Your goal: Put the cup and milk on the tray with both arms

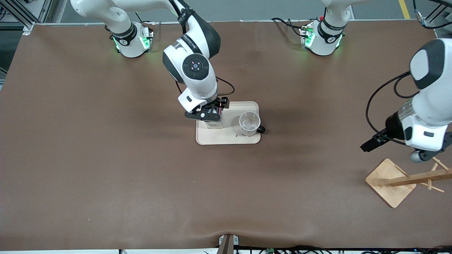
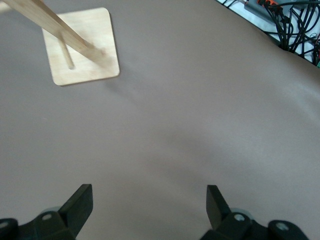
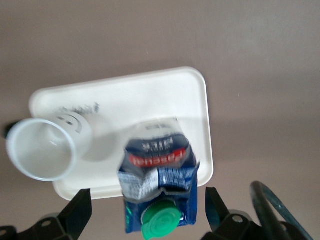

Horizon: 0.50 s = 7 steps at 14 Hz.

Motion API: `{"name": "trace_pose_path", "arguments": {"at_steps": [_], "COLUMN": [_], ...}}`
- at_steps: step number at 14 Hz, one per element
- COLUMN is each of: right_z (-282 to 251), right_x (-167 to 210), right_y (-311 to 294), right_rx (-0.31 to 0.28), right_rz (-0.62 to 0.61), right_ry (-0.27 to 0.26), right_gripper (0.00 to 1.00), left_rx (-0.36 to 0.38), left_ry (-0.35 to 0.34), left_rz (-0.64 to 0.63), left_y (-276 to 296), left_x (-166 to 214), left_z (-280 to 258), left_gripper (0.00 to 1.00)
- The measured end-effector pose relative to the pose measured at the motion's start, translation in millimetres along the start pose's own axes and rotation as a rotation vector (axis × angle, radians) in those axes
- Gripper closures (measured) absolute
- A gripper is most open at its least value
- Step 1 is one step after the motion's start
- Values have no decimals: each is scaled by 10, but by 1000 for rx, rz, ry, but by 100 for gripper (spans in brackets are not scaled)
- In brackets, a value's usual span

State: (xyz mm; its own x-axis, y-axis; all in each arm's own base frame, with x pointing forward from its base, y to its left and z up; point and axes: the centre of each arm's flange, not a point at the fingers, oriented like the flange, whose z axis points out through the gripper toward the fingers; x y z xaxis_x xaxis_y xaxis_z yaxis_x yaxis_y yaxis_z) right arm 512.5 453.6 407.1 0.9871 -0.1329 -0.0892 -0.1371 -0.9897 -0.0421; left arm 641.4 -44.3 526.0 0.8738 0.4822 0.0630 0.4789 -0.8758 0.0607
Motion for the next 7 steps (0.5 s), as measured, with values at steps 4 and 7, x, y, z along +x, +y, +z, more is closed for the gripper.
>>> {"name": "trace_pose_path", "arguments": {"at_steps": [4, 7], "right_z": [-895, -1553], "right_x": [513, 920], "right_y": [681, 1560], "right_rx": [-36, -40], "right_rz": [102, 217], "right_ry": [-47, -68], "right_gripper": [0, 0], "left_rx": [24, 47], "left_ry": [14, -2], "left_rz": [40, 85], "left_y": [-349, -445], "left_x": [-6, -104], "left_z": [-416, -758], "left_gripper": [0, 0]}}
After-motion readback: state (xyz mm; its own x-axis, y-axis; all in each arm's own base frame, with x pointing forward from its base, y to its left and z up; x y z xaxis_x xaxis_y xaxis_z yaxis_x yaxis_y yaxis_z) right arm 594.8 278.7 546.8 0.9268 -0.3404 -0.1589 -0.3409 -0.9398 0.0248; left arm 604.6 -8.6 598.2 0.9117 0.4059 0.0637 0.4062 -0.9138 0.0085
